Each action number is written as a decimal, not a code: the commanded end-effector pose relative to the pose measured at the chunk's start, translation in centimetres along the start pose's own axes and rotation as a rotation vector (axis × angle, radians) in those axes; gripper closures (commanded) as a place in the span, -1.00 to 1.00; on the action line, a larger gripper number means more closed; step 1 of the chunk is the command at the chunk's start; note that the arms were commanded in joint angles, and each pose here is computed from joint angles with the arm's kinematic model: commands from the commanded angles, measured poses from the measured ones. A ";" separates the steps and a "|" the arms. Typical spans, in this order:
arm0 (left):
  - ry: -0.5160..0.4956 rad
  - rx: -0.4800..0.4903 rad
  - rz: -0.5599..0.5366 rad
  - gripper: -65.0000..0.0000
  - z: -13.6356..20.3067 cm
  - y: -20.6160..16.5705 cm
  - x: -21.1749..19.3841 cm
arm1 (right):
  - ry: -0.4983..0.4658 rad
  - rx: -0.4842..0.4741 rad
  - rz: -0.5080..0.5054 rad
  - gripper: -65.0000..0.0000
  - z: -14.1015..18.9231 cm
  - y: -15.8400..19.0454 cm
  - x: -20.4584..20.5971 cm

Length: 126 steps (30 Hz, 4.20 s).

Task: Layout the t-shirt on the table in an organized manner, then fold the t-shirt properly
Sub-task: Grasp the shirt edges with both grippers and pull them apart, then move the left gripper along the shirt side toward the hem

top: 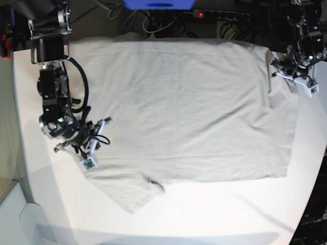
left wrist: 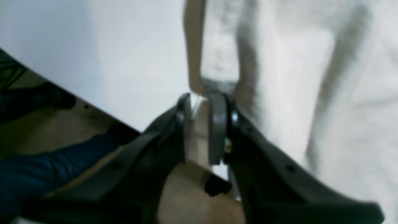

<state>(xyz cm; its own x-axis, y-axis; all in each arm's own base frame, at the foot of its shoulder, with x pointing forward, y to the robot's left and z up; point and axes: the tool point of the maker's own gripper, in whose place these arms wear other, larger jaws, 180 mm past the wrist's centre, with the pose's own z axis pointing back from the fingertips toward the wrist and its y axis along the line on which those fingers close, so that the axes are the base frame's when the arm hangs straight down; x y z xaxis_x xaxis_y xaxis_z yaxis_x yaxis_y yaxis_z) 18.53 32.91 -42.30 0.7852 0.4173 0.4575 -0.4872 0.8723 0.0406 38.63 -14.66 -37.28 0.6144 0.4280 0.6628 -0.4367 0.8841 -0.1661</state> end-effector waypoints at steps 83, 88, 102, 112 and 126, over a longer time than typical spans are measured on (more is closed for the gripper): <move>-0.144 0.014 0.006 0.68 -0.8 -5.9 10.2 | -0.011 -0.018 -0.057 1.00 -8.4 -5.2 2.5; -0.148 0.011 -0.016 0.68 1.7 -5.8 10.0 | -0.103 -0.070 0.011 1.00 -6.2 -5.8 5.7; -0.201 -0.017 0.084 0.68 0.0 -6.7 15.2 | -0.094 -0.116 0.108 1.00 -1.4 -2.5 3.7; -0.181 -0.065 0.021 0.68 -3.4 -12.6 19.4 | -0.036 -0.131 0.030 1.00 -1.0 -3.1 -0.6; -0.202 0.006 -0.063 0.68 -9.6 -12.8 17.3 | -0.022 -0.150 0.038 1.00 -0.7 -4.1 -1.3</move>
<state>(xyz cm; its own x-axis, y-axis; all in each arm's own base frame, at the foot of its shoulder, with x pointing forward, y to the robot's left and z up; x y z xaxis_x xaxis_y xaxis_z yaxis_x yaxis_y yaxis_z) 42.33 31.01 -43.40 0.7058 0.2934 0.6448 -0.4375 0.8964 0.0710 38.66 -18.51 -39.84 0.6238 0.4591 0.6326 -0.3711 0.8863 -0.2772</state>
